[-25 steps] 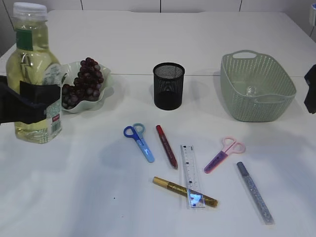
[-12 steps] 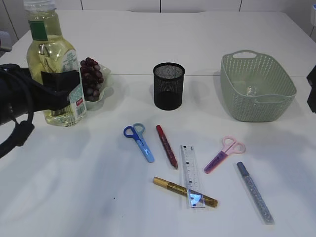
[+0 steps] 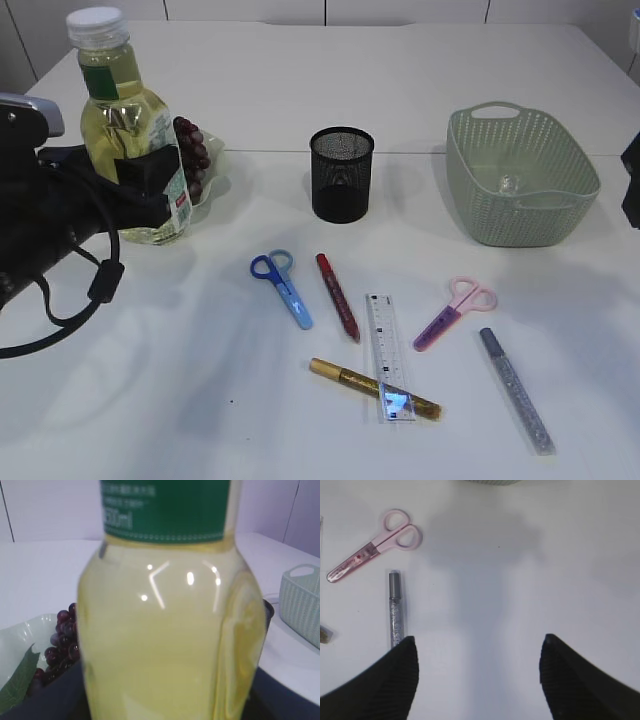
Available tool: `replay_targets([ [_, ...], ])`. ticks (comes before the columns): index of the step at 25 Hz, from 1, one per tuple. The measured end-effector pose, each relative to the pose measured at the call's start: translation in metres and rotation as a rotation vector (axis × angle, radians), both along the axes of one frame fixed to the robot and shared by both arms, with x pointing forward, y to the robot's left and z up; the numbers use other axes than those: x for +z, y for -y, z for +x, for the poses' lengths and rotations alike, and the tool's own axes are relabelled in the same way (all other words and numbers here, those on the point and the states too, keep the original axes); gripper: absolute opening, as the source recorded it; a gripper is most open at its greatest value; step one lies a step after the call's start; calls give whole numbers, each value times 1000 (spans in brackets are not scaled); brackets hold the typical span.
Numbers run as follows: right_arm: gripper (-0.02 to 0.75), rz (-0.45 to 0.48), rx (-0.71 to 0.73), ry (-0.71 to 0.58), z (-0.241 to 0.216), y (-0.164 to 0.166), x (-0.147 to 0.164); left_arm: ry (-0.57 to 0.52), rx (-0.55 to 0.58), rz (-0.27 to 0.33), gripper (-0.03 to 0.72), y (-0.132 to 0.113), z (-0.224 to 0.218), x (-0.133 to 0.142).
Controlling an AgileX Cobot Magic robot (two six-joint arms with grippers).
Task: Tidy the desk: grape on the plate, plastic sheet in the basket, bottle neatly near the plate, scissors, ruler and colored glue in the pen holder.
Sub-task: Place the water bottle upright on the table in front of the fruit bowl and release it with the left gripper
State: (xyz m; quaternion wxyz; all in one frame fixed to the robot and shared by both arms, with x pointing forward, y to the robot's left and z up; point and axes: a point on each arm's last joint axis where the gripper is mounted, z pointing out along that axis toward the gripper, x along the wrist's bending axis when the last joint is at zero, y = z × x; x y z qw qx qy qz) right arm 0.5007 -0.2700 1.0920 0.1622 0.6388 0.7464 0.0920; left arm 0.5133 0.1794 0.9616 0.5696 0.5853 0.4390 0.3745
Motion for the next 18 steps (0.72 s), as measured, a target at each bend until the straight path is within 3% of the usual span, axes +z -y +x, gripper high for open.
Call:
replay_targets([
  [5,583,-1,2,0,0,0,0,36,2,-8,437,1,3,-4],
  [18,583,0,2,6,1,0,0,-15,34,37,437,-14,15,-27],
])
